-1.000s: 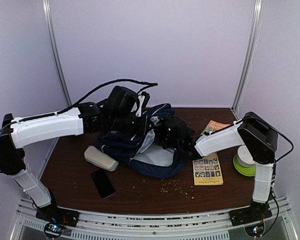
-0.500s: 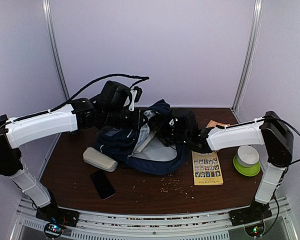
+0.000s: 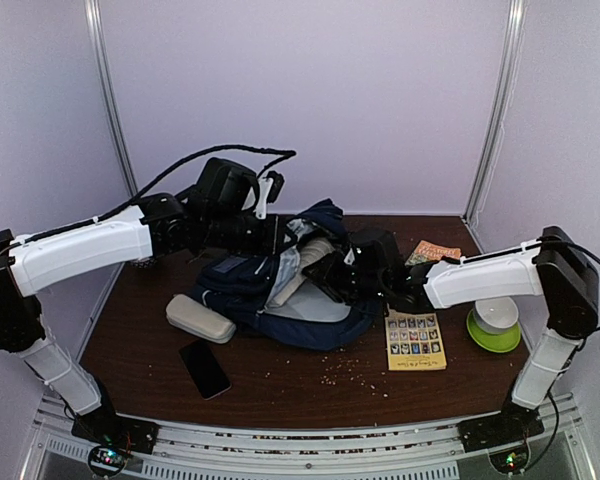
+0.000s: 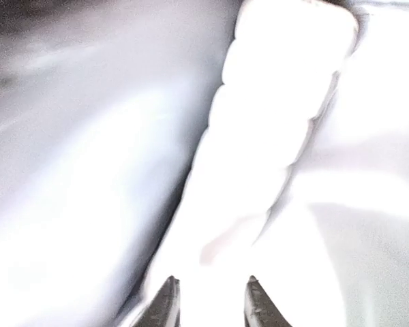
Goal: Pack the student bag
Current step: Place the stationery in the student bag.
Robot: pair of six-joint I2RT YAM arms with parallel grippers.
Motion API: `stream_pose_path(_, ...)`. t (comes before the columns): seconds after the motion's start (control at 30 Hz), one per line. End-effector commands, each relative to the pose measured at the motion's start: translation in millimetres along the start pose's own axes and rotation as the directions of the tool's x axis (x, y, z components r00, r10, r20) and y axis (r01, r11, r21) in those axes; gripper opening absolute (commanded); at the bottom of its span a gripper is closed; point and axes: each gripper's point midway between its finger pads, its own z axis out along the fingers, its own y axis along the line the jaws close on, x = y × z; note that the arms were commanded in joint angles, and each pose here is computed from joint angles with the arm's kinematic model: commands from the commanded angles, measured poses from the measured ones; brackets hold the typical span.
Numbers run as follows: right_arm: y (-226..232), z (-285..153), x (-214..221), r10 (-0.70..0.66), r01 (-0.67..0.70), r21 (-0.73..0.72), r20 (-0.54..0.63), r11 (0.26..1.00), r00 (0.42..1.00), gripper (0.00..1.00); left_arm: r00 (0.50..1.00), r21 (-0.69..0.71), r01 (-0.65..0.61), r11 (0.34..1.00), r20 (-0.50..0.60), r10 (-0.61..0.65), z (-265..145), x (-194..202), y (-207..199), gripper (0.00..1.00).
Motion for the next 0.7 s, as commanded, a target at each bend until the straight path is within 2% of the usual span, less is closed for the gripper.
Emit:
stream_pose_path(0.0, -7.4, 25.1, -5.4, 0.063, -0.063, 0.012, 0.051, 0.998, 0.997, 0.23, 0.968, 0.261, -0.016, 0.965, 0.244, -0.050, -40.5, -73.8, -64.1, 0.00)
stream_pose_path(0.13, -1.3, 44.7, -10.3, 0.098, -0.098, 0.000, 0.076, 0.995, 0.992, 0.13, 0.976, 0.288, -0.017, 0.957, 0.214, -0.047, -36.3, -64.6, -71.2, 0.00)
stream_pose_path(0.27, 7.5, 64.6, -6.1, 0.085, -0.085, 0.008, 0.050, 0.996, 0.995, 0.12, 0.980, 0.320, -0.025, 0.947, 0.193, -0.040, -34.4, -59.2, -78.5, 0.00)
stream_pose_path(0.43, 4.0, 71.1, 7.2, 0.054, -0.053, 0.035, -0.020, 0.998, 0.998, 0.31, 0.980, 0.305, -0.036, 0.952, 0.199, -0.026, -35.4, -58.3, -75.3, 0.00)
stream_pose_path(0.67, 31.3, 8.2, 1.8, -0.033, 0.029, -0.061, -0.053, 0.998, 0.998, 0.49, 0.974, 0.155, -0.022, 0.988, 0.225, -0.014, -32.2, -61.6, -30.4, 0.00)
